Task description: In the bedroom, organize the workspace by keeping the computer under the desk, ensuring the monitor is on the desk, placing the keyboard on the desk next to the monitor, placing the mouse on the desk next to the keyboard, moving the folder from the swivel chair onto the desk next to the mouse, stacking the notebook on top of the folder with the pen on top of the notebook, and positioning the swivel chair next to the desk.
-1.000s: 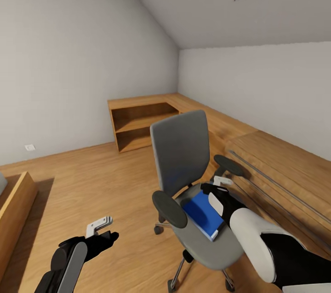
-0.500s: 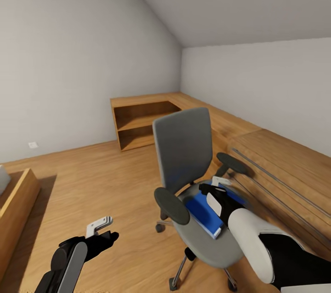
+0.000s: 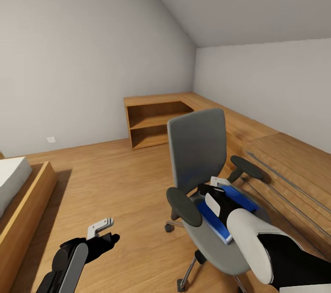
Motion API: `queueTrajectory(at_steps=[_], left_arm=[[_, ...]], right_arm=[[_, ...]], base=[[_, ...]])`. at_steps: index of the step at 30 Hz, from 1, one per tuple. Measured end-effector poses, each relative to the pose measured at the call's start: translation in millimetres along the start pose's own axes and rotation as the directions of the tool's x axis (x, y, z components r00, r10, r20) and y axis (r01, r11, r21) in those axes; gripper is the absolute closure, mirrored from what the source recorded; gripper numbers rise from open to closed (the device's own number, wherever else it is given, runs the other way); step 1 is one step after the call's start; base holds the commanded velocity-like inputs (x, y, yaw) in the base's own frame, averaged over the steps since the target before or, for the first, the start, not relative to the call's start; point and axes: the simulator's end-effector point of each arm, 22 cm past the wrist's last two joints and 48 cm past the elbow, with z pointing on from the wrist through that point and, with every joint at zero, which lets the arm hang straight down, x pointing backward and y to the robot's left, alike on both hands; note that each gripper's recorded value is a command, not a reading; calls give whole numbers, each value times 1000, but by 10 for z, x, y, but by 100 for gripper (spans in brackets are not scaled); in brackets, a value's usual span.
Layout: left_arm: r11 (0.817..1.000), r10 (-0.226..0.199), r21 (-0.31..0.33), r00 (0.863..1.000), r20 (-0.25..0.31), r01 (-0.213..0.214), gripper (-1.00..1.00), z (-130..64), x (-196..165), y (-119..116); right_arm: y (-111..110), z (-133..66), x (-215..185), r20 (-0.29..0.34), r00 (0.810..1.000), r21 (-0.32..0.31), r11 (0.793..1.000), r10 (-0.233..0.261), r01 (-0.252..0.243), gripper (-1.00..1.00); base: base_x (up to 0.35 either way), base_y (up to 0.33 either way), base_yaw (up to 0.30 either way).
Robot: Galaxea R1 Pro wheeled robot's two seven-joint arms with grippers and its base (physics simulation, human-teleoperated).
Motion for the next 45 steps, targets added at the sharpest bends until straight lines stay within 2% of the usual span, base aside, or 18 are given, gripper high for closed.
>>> queueTrajectory(at_steps=[29,36,43,45], left_arm=[[1000,0,-3,1000,-17,0,-100,43,68,14],[1000,0,-4,1000,-18,0,-100,45,72,14],[1000,0,-4,1000,-18,0,-100,46,73,16],[1000,1,-6,1000,-17,-1,-100,44,69,20]], right_arm=[[-66,12,-13,3,1000,8,1000,-8,8,-100],[-141,-2,218,-104,994,38,998,-40,44,-100],[-180,-6,232,-113,993,55,997,-45,52,-100],[-215,-9,219,-110,992,69,995,-59,67,-100]], base=[[0,0,5],[0,0,0],[13,-13,0],[149,-149,0]])
